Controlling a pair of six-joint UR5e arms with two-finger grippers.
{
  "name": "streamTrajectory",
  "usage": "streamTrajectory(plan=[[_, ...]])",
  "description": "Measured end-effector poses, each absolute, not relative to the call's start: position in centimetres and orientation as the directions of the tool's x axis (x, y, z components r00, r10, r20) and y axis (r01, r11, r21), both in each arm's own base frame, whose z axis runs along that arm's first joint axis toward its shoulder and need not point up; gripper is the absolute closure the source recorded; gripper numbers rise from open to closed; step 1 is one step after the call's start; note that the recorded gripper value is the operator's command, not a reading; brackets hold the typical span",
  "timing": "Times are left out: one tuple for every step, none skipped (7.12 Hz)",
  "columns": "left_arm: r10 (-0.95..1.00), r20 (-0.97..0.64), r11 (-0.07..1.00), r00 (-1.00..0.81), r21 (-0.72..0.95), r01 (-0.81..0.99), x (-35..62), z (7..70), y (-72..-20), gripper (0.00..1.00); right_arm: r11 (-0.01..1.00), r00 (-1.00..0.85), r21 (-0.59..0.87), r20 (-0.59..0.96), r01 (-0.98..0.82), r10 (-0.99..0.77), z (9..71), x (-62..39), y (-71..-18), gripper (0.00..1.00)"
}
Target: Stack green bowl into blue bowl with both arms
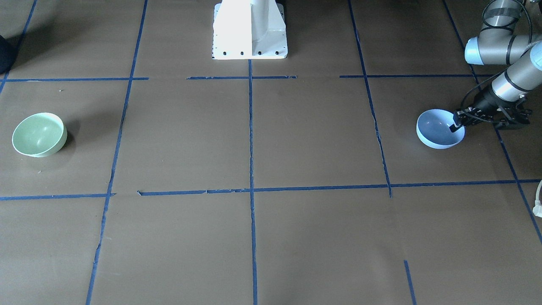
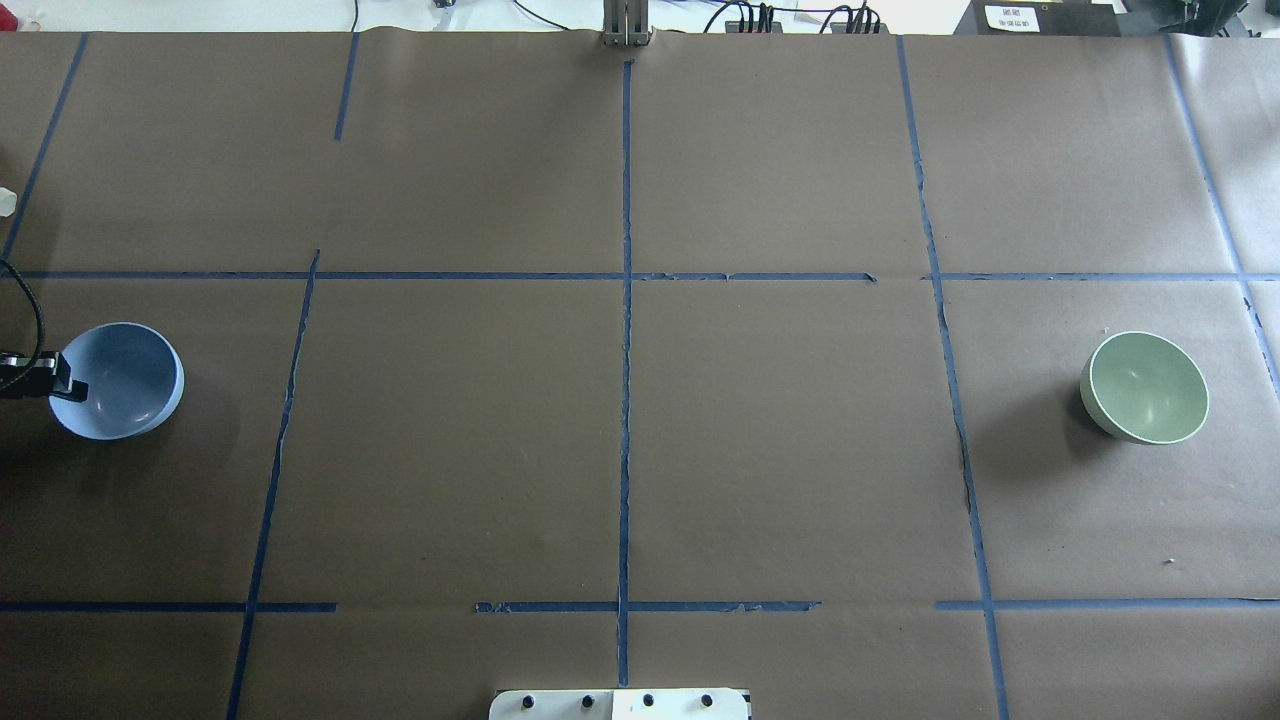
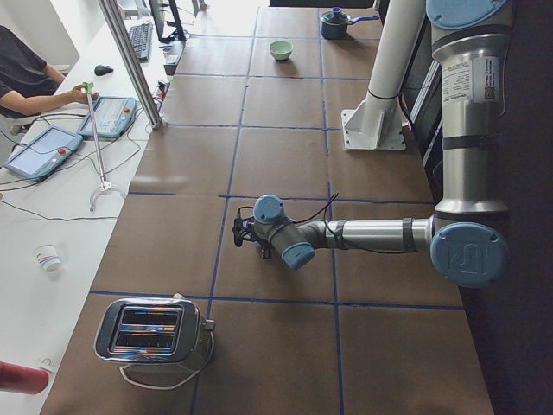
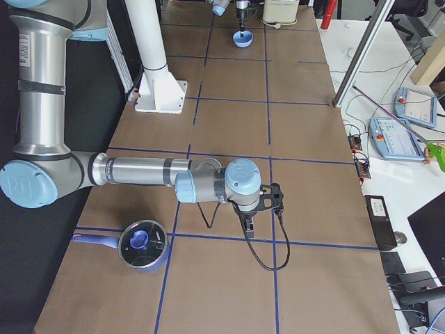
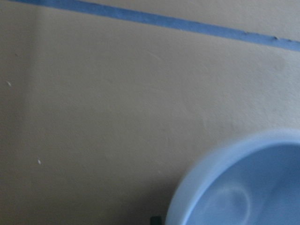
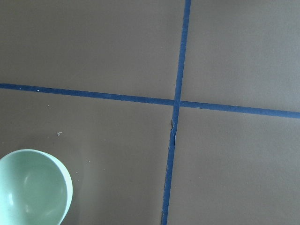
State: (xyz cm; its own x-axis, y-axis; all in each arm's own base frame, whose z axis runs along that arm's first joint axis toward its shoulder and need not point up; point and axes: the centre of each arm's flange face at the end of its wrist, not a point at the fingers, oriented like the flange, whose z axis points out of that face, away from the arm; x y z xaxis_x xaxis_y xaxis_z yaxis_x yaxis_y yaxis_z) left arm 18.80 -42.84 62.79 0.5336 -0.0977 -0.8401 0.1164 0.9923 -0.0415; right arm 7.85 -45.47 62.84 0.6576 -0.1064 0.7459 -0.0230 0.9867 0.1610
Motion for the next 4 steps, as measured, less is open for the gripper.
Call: streamTrajectory(plan=[[-0.118,-0.851,0.990,0.512,-0.064,0.123,18.9,61.0,-42.8,1.00,0.987,0.658,0.161,0.746,-0.023,-0.107,62.9,7.9,-45.5,0.00],[-0.163,-0.859,0.983,0.486,-0.102,0.149,19.5,57.9,-43.4,1.00,0.987,0.659,0.162,0.745,-0.022,-0.107,62.9,7.9,-45.5,0.00],[-0.215,-0.863,0.973,0.456,-0.148,0.180,20.8,53.3,-45.0,1.00,0.986,0.659,0.163,0.744,-0.022,-0.108,62.8,7.9,-45.5,0.00],[-0.261,-0.864,0.961,0.431,-0.193,0.196,23.5,47.2,-47.4,1.00,0.986,0.659,0.165,0.744,-0.022,-0.110,62.7,7.9,-45.5,0.00]])
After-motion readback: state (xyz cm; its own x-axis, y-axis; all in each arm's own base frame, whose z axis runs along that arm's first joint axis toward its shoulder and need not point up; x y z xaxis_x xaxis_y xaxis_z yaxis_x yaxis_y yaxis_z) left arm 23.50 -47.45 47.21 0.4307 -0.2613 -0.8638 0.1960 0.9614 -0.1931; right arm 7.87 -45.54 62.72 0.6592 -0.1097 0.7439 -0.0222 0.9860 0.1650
